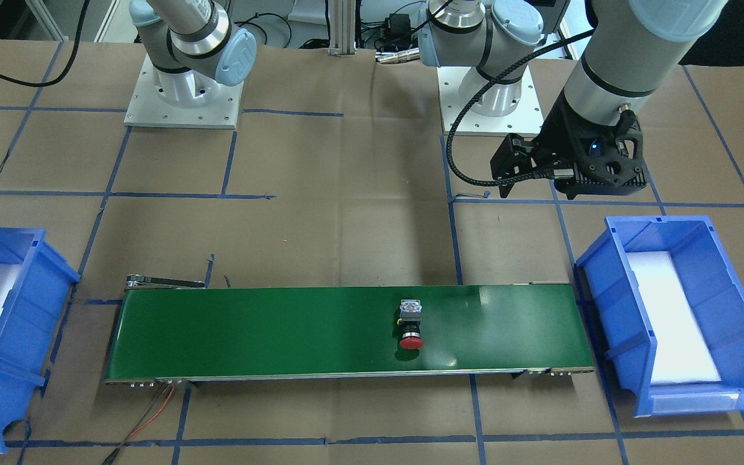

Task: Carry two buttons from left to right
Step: 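Carry the yellow button with the right gripper into the empty blue bin, then open the right gripper to release the yellow button in the bin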

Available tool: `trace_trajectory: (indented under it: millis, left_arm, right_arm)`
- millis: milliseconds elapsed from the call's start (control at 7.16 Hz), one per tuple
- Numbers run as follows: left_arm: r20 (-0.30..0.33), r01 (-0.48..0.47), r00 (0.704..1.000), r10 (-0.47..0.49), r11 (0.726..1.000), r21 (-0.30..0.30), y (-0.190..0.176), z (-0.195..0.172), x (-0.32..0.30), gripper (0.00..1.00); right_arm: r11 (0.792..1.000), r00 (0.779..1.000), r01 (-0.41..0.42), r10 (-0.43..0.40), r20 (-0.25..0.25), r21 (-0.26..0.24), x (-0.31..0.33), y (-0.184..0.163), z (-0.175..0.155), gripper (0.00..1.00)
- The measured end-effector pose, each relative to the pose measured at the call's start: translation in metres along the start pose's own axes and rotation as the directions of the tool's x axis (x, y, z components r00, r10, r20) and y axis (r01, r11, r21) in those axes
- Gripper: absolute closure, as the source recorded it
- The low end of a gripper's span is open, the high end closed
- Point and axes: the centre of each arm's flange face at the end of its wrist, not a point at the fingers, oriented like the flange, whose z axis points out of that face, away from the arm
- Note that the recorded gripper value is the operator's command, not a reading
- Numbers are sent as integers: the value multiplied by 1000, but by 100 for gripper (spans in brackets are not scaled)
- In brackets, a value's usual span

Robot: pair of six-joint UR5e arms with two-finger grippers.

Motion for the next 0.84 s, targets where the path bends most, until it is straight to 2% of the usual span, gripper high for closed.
trace_trajectory:
  millis: [279, 559, 699, 838]
  left_arm:
    - [0, 0, 1000, 0, 1000, -1, 0, 0, 0, 0]
    - [0, 1, 1000, -1, 1000, 0, 0, 0, 0, 0]
    - [-1, 1, 1000, -1, 1000, 0, 0, 0, 0, 0]
    - [-1, 1, 1000, -1, 1000, 0, 0, 0, 0, 0]
  right_arm:
    - [999, 1000, 3, -1, 25, -42, 2, 3, 35, 94]
    - [998, 999, -3, 6, 38, -64, -1, 6, 51, 90]
    - [997, 999, -4, 7, 41, -71, -3, 8, 55, 44]
    - [997, 999, -3, 6, 43, -73, -4, 8, 56, 6]
